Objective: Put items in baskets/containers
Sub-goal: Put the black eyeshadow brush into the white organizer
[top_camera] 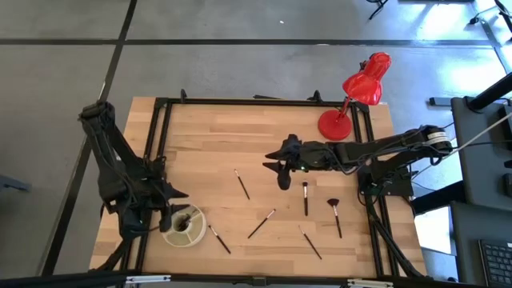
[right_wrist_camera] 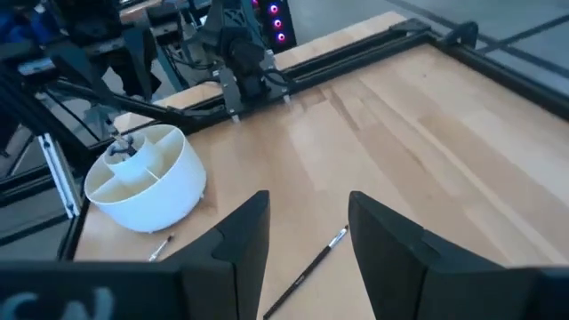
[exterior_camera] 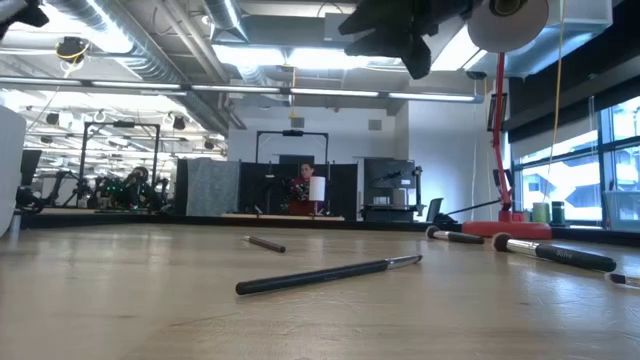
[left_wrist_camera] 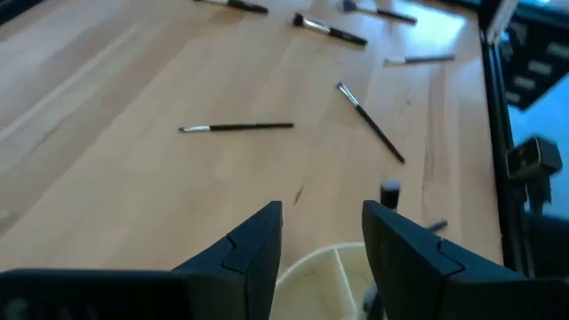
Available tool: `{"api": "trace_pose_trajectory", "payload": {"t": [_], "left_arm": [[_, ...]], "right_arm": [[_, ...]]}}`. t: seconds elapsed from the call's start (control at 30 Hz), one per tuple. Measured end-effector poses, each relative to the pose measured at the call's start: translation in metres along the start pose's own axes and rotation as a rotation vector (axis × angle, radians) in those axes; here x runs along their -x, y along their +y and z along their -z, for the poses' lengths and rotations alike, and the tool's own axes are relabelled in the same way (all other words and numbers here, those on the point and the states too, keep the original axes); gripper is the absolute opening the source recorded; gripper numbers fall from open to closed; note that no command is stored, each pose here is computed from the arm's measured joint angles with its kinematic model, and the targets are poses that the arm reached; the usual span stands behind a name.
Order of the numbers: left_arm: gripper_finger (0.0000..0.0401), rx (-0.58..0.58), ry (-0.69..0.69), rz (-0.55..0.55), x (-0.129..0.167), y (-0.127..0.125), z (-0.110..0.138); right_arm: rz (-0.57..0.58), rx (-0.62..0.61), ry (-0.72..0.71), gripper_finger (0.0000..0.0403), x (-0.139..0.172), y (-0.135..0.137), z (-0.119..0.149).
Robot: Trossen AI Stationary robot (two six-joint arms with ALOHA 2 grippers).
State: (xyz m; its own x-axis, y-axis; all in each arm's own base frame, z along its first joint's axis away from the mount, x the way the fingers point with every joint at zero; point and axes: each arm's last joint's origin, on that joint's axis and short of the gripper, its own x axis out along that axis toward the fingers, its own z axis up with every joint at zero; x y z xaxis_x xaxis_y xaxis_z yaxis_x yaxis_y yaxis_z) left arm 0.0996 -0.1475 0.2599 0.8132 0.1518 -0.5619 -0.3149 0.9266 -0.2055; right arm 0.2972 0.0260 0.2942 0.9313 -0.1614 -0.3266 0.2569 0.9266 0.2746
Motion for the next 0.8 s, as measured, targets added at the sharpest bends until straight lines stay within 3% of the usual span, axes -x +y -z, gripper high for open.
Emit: {"api": "trace_pose_trajectory", "payload": {"t": [0.2,0.43,0.63,0.8], "left_arm": [[0.0152,0.060,-0.074,0.008,0.001,0.001,-0.006],[0.0152,0.034,-0.230,-0.032,-0.013,-0.008,-0.016],[0.0152,0.022,-0.065,-0.098,-0.054,-0.011,-0.014],[0.0152,0.140,0.164,-0.044,-0.077,-0.009,-0.019]], "right_arm": [[0.039,-0.017,0.057,0.0153,-0.019,-0.006,0.013],[0.077,-0.089,0.054,0.0153,-0.026,-0.018,0.012],[0.057,-0.088,0.022,0.0153,-0.025,-0.016,0.008],[0.032,-0.081,0.020,0.0153,-0.025,-0.015,0.007]]}}
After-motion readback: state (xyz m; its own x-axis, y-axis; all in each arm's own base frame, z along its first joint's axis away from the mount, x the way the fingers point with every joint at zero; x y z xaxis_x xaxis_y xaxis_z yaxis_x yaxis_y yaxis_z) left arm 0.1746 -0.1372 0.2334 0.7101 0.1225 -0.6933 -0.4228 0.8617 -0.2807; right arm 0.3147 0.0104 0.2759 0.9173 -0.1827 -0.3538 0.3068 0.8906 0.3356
